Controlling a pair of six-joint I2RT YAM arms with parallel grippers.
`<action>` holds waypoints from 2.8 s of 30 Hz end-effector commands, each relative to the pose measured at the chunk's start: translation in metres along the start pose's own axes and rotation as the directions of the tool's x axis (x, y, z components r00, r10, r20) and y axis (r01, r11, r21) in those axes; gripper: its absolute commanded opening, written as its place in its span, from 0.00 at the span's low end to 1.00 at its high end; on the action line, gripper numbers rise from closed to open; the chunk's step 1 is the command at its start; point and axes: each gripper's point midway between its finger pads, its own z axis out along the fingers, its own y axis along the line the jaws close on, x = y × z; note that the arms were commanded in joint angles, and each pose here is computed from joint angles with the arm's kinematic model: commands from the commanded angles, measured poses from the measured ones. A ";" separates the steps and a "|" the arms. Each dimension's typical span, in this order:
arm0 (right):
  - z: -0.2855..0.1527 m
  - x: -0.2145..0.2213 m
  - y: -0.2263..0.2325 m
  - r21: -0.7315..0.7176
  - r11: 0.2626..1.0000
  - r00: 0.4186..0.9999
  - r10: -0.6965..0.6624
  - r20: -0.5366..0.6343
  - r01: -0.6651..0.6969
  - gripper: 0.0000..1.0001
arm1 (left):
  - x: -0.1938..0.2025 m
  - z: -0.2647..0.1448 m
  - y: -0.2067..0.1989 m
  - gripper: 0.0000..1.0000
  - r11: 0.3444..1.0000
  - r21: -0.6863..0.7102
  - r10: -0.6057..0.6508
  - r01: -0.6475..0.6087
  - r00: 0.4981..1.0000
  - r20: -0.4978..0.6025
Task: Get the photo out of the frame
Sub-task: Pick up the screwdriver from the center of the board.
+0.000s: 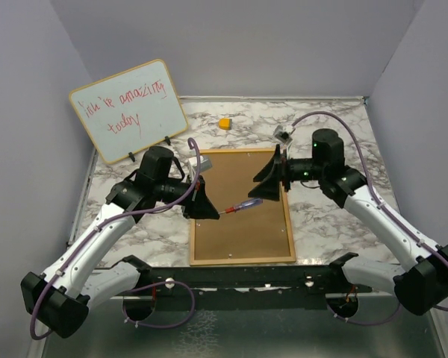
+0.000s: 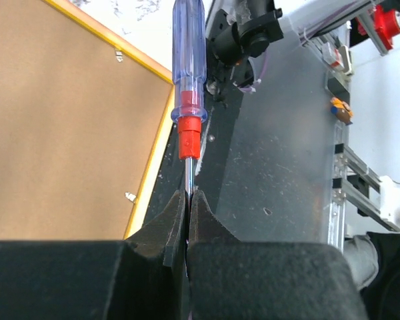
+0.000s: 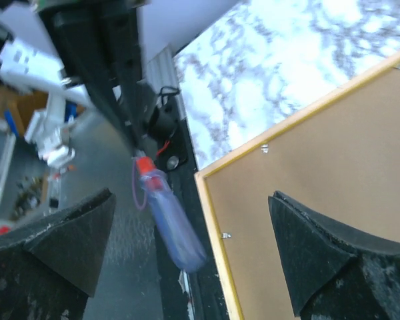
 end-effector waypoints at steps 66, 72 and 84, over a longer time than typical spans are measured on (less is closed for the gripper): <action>0.014 -0.001 0.015 -0.244 0.909 0.941 0.336 -0.046 -0.336 0.46 | -0.031 0.009 0.000 0.00 0.986 0.019 0.159 -0.165 0.971 0.181; 0.014 -0.001 0.016 -0.246 0.908 0.940 0.337 -0.046 -0.338 0.39 | -0.029 0.009 0.002 0.00 0.987 0.007 0.157 -0.161 0.972 0.177; 0.013 -0.001 0.016 -0.244 0.911 0.943 0.328 -0.054 -0.331 0.20 | -0.028 0.009 0.006 0.00 0.987 -0.015 0.158 -0.158 0.973 0.170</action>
